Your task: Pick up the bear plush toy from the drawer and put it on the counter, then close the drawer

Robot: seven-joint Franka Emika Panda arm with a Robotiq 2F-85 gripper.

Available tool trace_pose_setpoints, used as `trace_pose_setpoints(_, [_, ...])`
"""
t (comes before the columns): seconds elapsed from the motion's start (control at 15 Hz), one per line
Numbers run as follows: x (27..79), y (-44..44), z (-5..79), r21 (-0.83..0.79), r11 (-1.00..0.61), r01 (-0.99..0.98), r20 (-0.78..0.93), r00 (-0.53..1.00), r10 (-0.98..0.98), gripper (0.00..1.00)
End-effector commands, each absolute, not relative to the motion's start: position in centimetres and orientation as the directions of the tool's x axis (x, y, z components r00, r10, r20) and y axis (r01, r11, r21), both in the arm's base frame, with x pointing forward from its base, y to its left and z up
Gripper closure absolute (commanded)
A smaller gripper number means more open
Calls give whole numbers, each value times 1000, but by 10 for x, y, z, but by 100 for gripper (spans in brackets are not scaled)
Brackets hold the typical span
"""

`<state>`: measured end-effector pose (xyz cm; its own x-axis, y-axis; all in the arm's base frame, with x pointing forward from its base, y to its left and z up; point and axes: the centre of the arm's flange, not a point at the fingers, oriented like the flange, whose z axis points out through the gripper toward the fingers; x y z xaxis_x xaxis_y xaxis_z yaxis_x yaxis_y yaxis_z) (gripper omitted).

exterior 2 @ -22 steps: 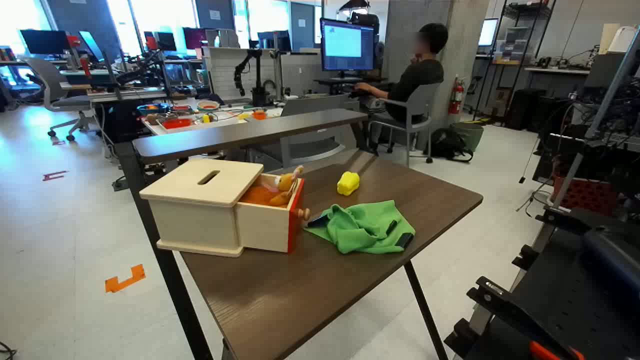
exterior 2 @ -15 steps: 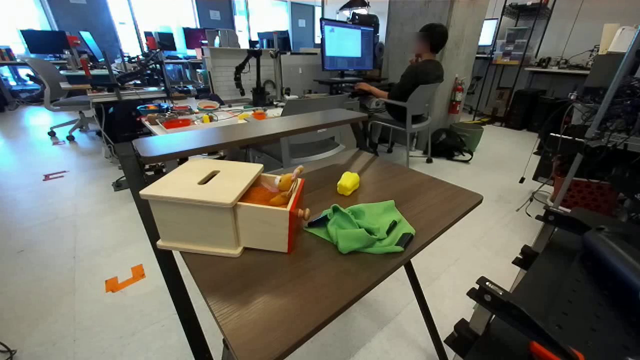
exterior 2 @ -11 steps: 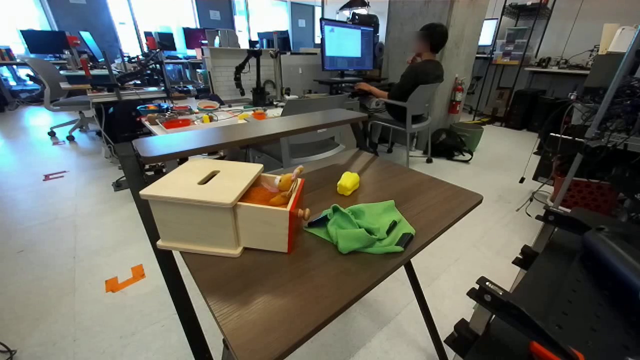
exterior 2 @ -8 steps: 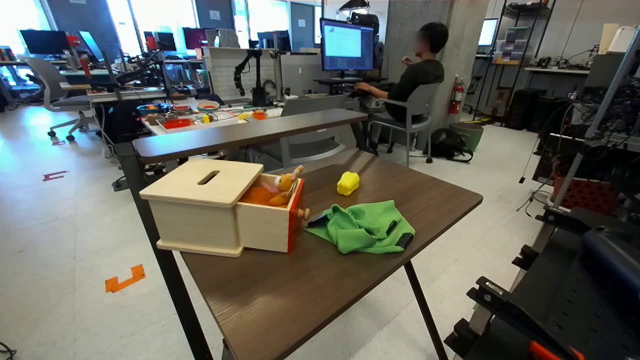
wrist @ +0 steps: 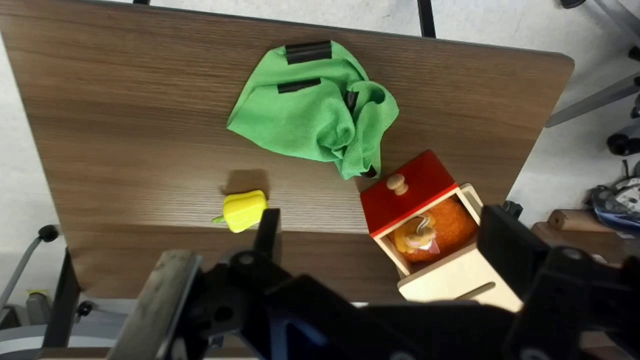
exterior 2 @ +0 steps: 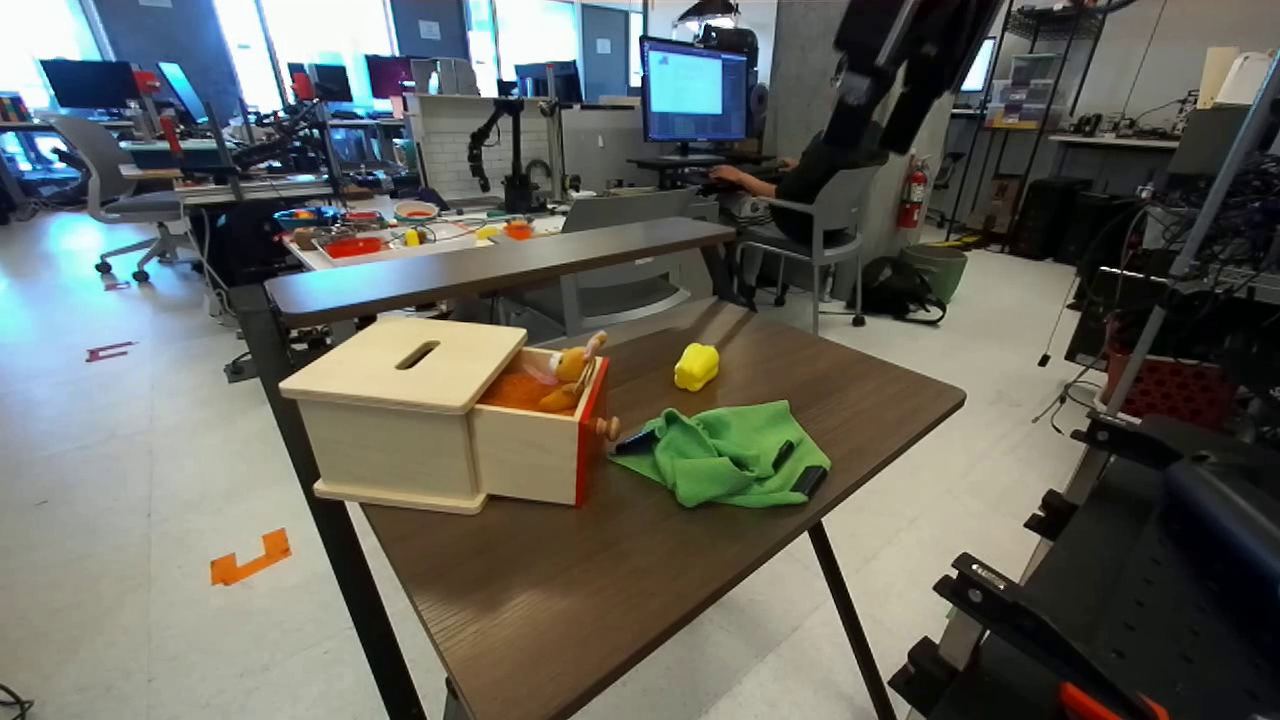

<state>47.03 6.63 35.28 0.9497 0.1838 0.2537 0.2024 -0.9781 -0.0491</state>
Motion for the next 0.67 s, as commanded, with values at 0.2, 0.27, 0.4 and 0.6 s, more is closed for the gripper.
trace_pose_setpoints(0.2, [570,132,258,-103,-976,193,181,968,173,0])
trace_pose_setpoints(0.27, [579,139,248,-109,-975,193,169,970,173,0])
trace_pose_setpoints(0.4, [598,154,228,-122,-974,192,155,973,173,0])
trace_pose_setpoints(0.6, [622,174,209,-144,-970,194,158,973,171,0])
